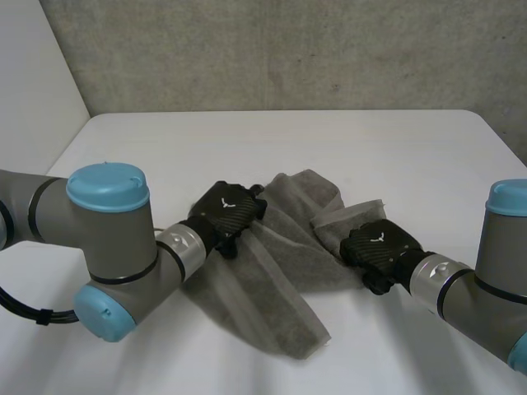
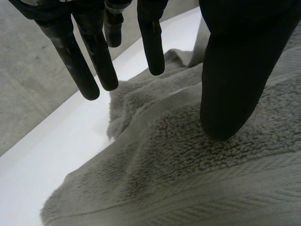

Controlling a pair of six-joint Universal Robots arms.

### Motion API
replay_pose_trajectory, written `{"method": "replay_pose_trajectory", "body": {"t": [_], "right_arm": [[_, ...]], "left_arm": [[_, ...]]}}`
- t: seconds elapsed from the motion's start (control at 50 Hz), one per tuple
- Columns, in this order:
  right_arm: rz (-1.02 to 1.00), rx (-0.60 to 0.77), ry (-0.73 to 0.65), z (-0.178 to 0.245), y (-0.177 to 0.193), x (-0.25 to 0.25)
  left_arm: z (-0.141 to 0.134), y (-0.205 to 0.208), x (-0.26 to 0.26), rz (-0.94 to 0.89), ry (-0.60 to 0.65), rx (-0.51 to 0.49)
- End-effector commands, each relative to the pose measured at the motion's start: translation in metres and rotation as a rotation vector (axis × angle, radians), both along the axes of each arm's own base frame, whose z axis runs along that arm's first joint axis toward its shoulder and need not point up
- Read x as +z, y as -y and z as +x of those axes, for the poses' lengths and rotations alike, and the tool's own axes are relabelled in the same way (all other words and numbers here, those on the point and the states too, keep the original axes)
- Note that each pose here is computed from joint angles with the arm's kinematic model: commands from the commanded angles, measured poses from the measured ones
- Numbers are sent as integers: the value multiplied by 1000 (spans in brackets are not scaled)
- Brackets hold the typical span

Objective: Fold the towel.

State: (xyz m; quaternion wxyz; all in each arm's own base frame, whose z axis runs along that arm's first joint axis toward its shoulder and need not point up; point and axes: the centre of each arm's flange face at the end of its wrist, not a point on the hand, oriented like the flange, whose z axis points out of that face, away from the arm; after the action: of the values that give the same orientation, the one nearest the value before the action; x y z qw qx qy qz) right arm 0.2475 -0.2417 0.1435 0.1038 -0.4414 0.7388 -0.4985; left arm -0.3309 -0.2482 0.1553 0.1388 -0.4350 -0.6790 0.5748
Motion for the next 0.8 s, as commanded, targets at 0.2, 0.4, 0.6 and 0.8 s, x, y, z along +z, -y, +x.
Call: {"method": "replay_pose_trajectory", "body": {"t": [0.2,0.4,0.6,0.8], "right_arm": [[-3,-19,0,-4,6,-1],[-2,-26,0,-6,8,-1],[-7,-20,5,-6,6,2],[-4,-16,6,-5,6,1]], "left_arm": [[1,-4,-15,36,29,-4],[12,-8,5,2,17,22],[47,-11,29,-28,14,121],[69,-9,25,3,21,175]]}}
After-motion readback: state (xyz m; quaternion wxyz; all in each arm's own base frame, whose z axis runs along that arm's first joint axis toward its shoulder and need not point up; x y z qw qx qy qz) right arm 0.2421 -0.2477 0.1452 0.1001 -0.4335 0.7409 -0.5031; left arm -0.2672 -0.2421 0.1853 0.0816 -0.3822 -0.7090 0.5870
